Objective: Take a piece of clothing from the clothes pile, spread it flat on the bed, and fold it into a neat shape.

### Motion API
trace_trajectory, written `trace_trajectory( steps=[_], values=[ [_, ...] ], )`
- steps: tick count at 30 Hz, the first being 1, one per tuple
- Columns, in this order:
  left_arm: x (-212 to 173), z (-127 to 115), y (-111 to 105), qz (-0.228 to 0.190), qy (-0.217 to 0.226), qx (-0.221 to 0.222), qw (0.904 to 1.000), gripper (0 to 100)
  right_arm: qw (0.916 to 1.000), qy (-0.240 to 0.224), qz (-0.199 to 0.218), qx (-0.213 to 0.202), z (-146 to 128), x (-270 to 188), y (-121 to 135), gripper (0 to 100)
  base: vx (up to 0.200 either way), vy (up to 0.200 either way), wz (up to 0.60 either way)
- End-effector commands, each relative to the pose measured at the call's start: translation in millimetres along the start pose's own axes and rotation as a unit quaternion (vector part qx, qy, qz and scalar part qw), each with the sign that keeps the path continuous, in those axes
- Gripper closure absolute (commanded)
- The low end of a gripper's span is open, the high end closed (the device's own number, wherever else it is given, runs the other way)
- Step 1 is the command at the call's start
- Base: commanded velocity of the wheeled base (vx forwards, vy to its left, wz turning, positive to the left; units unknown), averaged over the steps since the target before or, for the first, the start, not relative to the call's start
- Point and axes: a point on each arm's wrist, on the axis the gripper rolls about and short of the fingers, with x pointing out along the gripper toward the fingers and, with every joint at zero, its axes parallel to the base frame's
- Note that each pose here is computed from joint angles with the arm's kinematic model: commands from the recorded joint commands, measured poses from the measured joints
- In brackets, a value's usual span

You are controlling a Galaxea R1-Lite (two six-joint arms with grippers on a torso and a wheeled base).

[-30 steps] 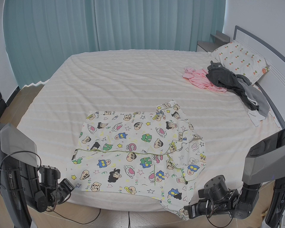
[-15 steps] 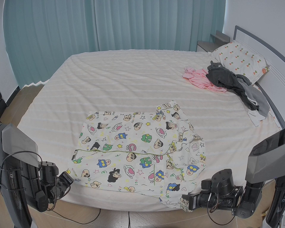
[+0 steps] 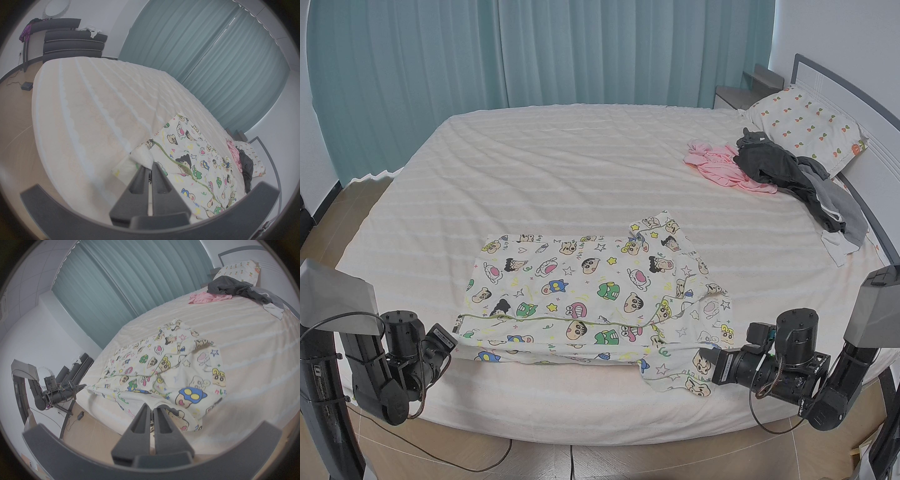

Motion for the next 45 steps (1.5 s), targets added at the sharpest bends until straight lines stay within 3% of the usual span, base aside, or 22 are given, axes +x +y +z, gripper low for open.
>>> trace_trajectory(
  steps=[1,12,19,32,33,40,45],
  values=[
    [20,7,-19,-0.017,-0.011,0.000,0.9998,100,0.9997,-0.022,-0.007,0.006,10,13,-7,100,0.000,0.000,0.00],
    [66,27,-69,-0.023,0.000,0.003,0.9997,100,0.9984,-0.048,-0.025,0.015,21,51,-30,100,0.000,0.000,0.00],
    [90,28,-79,-0.014,0.008,0.004,0.9999,100,0.9987,-0.043,-0.018,0.020,22,56,-40,100,0.000,0.000,0.00],
    [128,20,-83,0.004,0.025,0.008,0.9996,100,0.9969,-0.075,-0.014,0.019,34,80,-51,100,0.000,0.000,0.00],
    [129,20,-84,0.004,0.024,0.006,0.9997,0,0.9970,-0.074,-0.013,0.019,34,80,-51,0,0.000,0.000,0.00],
    [126,27,-90,-0.005,0.014,-0.008,0.9999,0,0.9966,-0.080,-0.009,0.018,37,77,-49,0,0.000,0.000,0.00],
    [112,50,-103,-0.015,-0.022,-0.017,0.9995,0,0.9942,-0.105,-0.012,0.018,43,67,-54,0,0.000,0.000,0.00]
  ],
)
